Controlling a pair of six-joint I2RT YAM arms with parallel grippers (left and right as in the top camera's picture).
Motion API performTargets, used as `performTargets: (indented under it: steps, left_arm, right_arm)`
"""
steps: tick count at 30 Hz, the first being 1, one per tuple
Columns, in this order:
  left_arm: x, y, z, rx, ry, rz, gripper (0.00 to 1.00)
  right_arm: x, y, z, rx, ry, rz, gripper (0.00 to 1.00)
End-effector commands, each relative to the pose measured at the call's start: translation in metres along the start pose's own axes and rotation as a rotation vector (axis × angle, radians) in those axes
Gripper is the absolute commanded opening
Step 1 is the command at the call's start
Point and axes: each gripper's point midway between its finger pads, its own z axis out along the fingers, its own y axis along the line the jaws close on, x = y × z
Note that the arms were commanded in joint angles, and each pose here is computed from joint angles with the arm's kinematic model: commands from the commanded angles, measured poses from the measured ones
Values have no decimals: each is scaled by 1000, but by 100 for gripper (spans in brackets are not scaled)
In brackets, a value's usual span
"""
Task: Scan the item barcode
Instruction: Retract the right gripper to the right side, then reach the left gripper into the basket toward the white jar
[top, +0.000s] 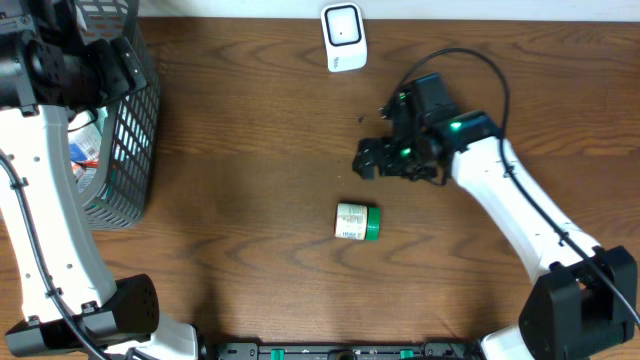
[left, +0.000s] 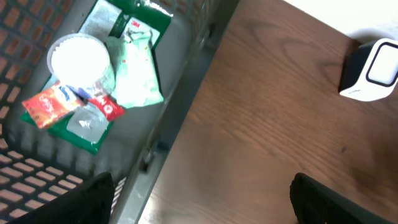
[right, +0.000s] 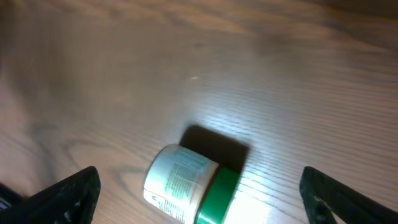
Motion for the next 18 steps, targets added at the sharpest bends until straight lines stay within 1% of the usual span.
performTargets:
  steps: [1, 5, 8, 11, 14, 18]
  left_arm:
    - [-8, -2, 0, 11, -32, 58, 91]
    - [-30, -6, -2, 20, -124, 129, 91]
    - [-47, 1, -4, 4, -190, 110, 91]
    - [-63, 33, -9, -107, -251, 13, 91]
    - [-78, 64, -11, -195, -301, -37, 91]
    - [-92, 97, 2, -252, -317, -86, 91]
  right_arm:
    - [-11, -17, -12, -8, -31, 45, 99]
    - [-14, -41, -18, 42, -40, 97, 99]
    - [-11, -56, -20, 97, -32, 115, 99]
    - [1, -72, -20, 186, 7, 105, 99]
    - [10, -86, -23, 267, 37, 111, 99]
    - [11, -88, -23, 276, 39, 111, 99]
